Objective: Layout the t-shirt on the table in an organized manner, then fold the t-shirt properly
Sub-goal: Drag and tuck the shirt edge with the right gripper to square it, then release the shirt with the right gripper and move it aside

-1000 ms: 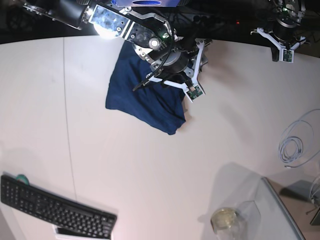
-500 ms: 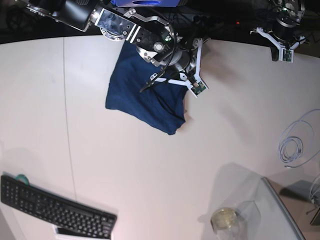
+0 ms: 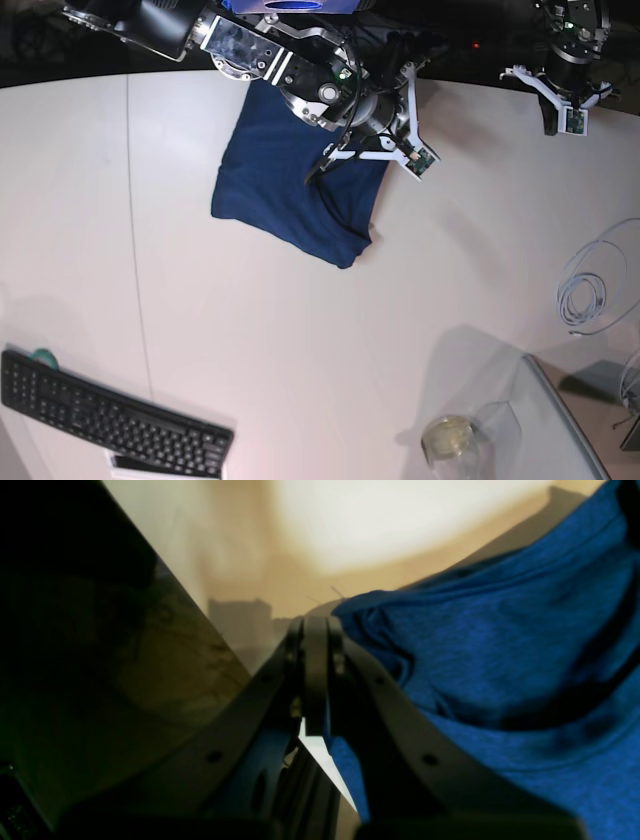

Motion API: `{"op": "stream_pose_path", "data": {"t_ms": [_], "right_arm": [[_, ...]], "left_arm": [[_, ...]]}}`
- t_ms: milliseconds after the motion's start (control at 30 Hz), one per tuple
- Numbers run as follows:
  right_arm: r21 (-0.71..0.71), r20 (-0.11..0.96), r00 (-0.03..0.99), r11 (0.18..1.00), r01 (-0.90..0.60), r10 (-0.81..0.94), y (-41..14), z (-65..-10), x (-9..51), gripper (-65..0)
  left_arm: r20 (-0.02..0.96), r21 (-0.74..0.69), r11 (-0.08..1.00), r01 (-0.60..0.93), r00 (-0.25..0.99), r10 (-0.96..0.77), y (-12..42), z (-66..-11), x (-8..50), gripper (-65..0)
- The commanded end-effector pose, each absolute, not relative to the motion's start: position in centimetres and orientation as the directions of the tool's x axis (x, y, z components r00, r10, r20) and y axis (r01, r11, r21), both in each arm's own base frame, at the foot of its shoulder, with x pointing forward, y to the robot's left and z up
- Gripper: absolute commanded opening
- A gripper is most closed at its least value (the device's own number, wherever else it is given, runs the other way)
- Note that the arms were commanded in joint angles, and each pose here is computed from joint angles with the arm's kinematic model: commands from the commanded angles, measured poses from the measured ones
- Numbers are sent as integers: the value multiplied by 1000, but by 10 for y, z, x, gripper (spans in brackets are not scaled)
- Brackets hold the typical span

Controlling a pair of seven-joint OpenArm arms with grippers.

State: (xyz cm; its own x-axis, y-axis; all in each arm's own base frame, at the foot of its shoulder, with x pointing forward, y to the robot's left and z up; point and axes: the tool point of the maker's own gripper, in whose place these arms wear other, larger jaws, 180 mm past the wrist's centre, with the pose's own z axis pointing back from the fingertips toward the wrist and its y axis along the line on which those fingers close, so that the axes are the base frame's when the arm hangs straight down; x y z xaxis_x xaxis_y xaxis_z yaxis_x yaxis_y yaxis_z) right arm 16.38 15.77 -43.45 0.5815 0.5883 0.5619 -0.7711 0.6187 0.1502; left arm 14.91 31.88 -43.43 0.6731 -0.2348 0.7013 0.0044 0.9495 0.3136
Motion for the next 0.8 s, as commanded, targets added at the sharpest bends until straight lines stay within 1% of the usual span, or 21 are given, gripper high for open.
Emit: {"op": "stream_pose_path", "data": {"t_ms": [0,100,233,333,400,533,567,600,633,667,767], "right_arm": [[158,600,555,595,-788,576,171,-423,168,-642],[167,596,524,544,-822,609,176,-426,161,-642],[167,595,521,540,-825,611,176,-427,161,-641],[172,597,520,536,-827,611,178,-426,159,-630],[173,612,513,532,-829,601,181,-419,161,-566],[170,689,474,513,-841,549,187,-384,167,-387],[160,703,464,516,-842,539,182,-378,170,-362],[148,717,451,516,-844,532,179,-372,173,-350],[134,731,440,522,-842,522,173,-365,178,-353],[127,737,457,562,-817,498,160,-362,191,-353],[129,727,568,736,-665,386,109,-366,232,-353]], "left_arm": [[727,322,947,2,641,-249,318,-423,155,-650],[758,305,952,-5,606,-240,305,-415,170,-650],[741,297,955,-11,633,-223,297,-412,189,-650],[754,286,958,-13,620,-216,286,-403,208,-650],[763,279,960,4,607,-224,276,-397,221,-650],[771,275,961,21,593,-233,264,-385,246,-650],[776,264,964,25,588,-228,260,-382,251,-650],[787,242,970,21,581,-209,256,-378,256,-650],[806,200,980,15,566,-173,250,-370,260,-650],[823,150,989,10,552,-131,245,-362,263,-650],[857,-16,1000,23,515,1,230,-344,270,-650]]}}
